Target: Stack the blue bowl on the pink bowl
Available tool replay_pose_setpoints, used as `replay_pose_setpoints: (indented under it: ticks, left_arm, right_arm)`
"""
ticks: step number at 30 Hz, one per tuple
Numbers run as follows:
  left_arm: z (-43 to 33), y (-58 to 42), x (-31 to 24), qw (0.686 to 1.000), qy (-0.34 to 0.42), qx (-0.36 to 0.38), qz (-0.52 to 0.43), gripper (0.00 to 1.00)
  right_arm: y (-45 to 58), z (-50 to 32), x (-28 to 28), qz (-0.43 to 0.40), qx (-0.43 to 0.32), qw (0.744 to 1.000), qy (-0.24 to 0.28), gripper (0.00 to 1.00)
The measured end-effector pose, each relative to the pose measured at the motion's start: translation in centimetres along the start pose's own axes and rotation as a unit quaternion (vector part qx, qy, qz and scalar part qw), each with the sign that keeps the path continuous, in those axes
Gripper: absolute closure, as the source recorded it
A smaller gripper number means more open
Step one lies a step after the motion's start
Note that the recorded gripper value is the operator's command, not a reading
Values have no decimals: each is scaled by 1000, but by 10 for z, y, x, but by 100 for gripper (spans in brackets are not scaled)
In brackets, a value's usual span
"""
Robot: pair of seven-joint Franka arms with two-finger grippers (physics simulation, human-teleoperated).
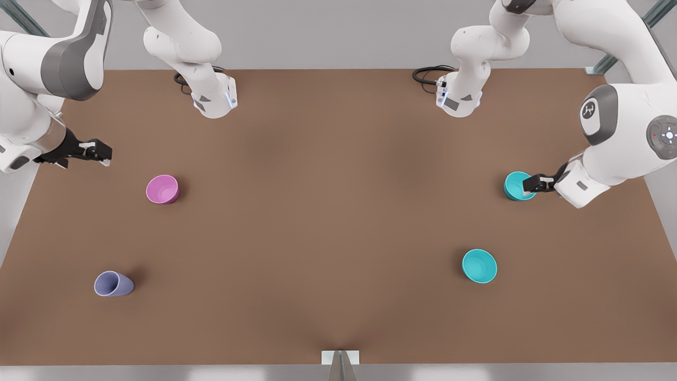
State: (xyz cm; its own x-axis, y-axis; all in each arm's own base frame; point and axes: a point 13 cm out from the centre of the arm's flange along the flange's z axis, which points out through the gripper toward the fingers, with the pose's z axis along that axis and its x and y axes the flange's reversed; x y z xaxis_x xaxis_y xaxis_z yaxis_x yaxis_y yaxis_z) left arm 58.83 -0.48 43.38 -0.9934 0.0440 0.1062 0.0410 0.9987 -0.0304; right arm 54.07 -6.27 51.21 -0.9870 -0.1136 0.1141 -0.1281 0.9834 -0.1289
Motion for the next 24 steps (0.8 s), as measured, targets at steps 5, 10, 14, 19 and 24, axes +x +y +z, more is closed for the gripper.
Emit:
replay_pose_setpoints:
  ticks: [5, 10, 14, 19, 24]
  left_arm:
    - [-1, 0, 0, 1000, -1, 0, -2, 0]
    - [-1, -3, -2, 1000, 0, 0, -1, 0]
    - [2, -2, -3, 1000, 4, -1, -3, 0]
    - [6, 7, -3, 1000, 8, -5, -11, 0]
    - [1, 8, 4, 1000, 15, -6, -13, 0]
  right_arm:
    - [0, 22, -10, -9, -4, 1000, 22, 0]
    - [-39, 145, 24, 34, -64, 986, 150, 0]
    - [-42, 230, 88, 69, -108, 974, 187, 0]
    - [-29, 298, 106, 84, -130, 975, 162, 0]
    - [-37, 362, 110, 110, -146, 975, 124, 0]
